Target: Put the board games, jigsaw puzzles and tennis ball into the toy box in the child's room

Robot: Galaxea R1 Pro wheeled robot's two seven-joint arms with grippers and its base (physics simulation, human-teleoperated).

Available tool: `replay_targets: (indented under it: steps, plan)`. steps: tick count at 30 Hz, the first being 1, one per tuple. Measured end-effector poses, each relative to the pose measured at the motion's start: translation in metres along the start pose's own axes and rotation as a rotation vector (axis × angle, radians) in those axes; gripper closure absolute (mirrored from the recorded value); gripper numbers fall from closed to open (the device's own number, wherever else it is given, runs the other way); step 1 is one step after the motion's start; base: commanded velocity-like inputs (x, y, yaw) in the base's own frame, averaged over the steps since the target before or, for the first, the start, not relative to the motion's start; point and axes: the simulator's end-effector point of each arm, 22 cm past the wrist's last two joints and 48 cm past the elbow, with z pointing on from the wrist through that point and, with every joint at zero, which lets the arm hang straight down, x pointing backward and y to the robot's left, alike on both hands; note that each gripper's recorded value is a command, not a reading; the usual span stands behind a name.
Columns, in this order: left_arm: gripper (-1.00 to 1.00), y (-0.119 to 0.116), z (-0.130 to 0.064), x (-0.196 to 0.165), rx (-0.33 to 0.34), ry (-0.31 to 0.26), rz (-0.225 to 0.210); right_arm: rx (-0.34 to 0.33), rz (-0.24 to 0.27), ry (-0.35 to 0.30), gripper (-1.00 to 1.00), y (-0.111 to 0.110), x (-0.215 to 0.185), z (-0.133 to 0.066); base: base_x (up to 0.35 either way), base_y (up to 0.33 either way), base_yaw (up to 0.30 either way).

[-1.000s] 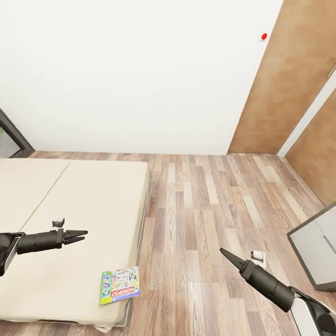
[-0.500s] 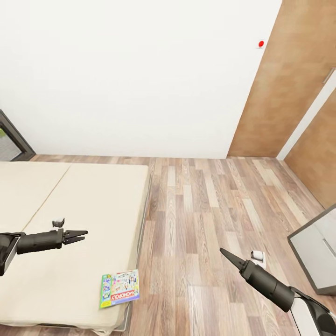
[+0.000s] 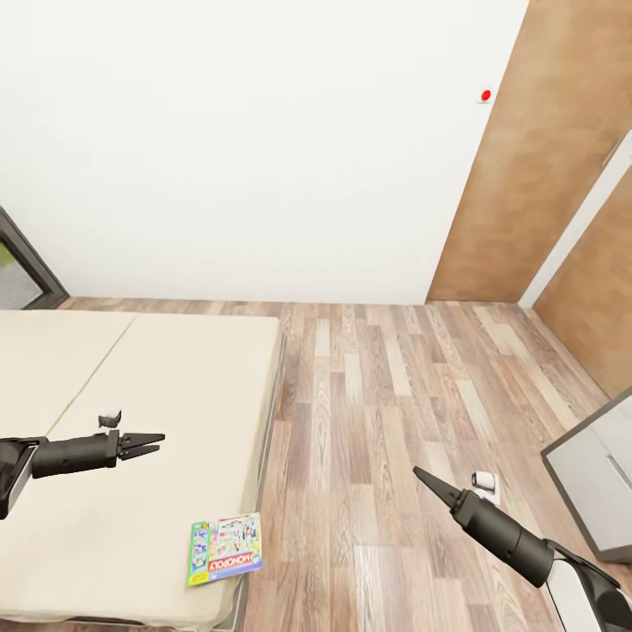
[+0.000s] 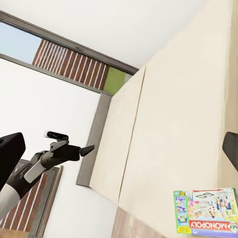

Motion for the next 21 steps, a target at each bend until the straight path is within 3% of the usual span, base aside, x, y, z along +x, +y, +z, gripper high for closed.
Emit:
replay_targets:
  steps: [21]
  plan:
    - [-1.00,-0.015,-0.007,-0.007,0.008,-0.017,0.029,-0.021,-0.025,-0.013,-1.00,0.014,-0.007,-0.001,0.000,0.000,0.000]
